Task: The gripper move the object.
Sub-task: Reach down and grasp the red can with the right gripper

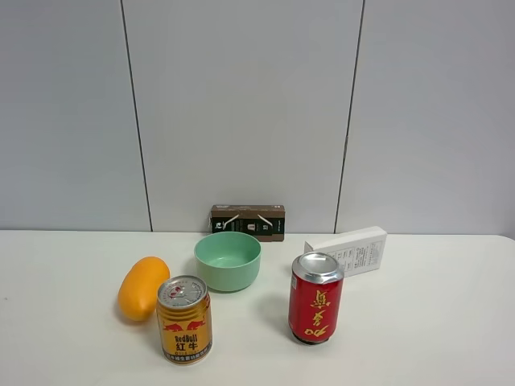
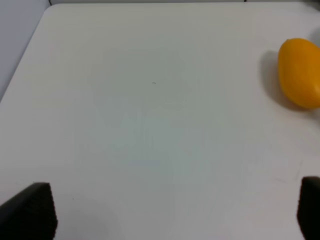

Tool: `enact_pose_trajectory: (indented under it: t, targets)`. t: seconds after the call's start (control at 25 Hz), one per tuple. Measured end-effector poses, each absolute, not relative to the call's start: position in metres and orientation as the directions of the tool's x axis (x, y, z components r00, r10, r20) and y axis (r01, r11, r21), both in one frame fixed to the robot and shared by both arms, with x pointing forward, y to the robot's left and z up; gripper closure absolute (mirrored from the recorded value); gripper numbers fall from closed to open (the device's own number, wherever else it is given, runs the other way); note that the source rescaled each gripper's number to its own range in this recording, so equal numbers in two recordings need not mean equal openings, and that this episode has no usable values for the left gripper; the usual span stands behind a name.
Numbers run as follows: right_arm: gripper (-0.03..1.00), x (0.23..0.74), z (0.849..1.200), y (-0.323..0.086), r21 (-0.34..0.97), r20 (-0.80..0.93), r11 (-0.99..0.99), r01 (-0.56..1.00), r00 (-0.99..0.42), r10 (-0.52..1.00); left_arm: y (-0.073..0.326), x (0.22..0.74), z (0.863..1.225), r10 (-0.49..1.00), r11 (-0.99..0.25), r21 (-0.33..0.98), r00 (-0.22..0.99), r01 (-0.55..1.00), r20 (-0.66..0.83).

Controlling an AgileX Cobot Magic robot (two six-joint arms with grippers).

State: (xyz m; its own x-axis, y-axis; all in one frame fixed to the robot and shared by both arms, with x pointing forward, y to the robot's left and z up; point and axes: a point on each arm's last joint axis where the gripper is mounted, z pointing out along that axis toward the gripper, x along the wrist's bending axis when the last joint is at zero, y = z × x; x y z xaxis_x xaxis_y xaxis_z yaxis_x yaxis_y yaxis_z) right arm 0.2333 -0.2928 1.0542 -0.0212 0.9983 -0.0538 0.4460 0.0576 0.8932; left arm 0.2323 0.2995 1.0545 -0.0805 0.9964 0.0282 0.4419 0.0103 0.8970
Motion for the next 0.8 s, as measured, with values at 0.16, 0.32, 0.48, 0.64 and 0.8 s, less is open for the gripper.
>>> enact_pose_trajectory:
  t: [0.16,0.32,0.48,0.64,0.8]
  targets:
    - [0.52,0.2333,1.0542,-0.2928,0.893,-0.054,0.058,0.446,-0.021,0.998,0.2995,0.2323,1.0545,0.996,0.01,0.897,-0.081,0.442,0.028]
    - [0.52,0.2333,1.0542,-0.2928,0.893,-0.054,0.058,0.446,-0.021,0.998,0.2995,0.2323,1.0545,0.996,0.01,0.897,-0.08,0.442,0.028]
    - [0.52,0.2333,1.0542,-0.2928,0.893,-0.054,0.058,0.446,-0.021,0.998,0.2995,0.2323,1.0545,0.996,0.01,0.897,-0.08,0.442,0.028]
    - [0.52,0.2333,1.0542,-0.2928,0.893,-0.054,0.058,0.446,-0.021,0.998,0.2995,0.2323,1.0545,0.996,0.01,0.897,-0.08,0.442,0.028]
    - [0.52,0.2333,1.0542,-0.2928,0.893,-0.054,0.058,0.446,-0.021,0.998,0.2995,0.2323,1.0545,0.996,0.01,0.897,-0.08,0.442,0.028]
